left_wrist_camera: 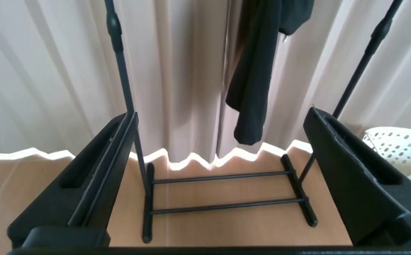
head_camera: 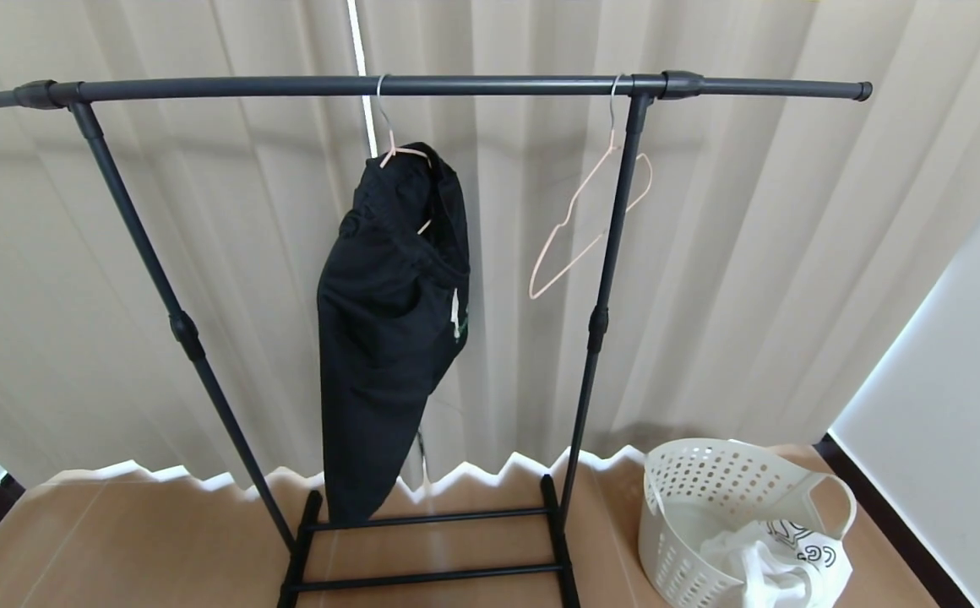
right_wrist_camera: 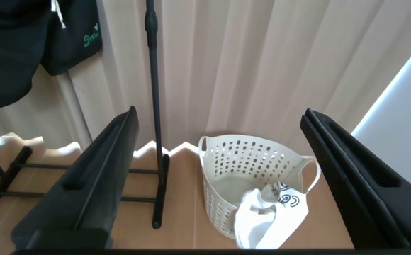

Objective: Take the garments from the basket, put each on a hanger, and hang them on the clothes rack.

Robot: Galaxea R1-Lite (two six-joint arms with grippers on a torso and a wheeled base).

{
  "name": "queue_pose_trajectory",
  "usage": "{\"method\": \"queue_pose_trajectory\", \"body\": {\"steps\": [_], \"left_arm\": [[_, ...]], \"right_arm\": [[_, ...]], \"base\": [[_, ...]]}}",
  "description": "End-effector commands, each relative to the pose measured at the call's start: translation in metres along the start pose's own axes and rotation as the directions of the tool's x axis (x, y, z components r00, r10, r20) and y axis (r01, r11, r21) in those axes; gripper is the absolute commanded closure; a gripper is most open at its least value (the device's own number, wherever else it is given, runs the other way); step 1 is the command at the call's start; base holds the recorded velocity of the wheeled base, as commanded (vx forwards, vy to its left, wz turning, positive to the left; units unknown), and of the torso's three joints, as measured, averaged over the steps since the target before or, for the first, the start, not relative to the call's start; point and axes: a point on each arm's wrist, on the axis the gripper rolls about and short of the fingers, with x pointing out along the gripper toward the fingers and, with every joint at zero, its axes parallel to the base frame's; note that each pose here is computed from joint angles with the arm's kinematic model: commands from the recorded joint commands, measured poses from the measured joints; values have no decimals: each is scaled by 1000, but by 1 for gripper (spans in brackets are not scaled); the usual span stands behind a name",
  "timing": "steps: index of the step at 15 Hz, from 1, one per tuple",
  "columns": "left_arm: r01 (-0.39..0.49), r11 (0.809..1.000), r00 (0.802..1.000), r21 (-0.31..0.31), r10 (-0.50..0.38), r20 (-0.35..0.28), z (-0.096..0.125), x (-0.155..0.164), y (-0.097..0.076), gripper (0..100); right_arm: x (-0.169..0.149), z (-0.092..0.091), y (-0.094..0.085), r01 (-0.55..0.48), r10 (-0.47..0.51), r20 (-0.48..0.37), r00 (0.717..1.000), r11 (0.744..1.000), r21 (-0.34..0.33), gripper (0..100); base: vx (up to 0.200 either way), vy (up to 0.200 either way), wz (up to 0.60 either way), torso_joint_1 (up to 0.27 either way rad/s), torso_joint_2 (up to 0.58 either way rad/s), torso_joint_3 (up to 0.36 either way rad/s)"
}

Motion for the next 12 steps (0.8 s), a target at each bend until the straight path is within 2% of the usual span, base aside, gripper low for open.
{"method": "queue_pose_trajectory", "body": {"steps": [1, 12], "left_arm": [[0, 1000, 1000, 1, 0, -2, 0, 0, 0, 0], [0, 1000, 1000, -1, 0, -2, 0, 0, 0, 0]], "right_arm": [[0, 0, 0, 0, 0, 0, 1000, 1000, -1, 0], [0, 0, 0, 0, 0, 0, 1000, 1000, -1, 0]], "base": [[0, 0, 0, -203, 544, 330], [0, 0, 0, -171, 497, 326]]}}
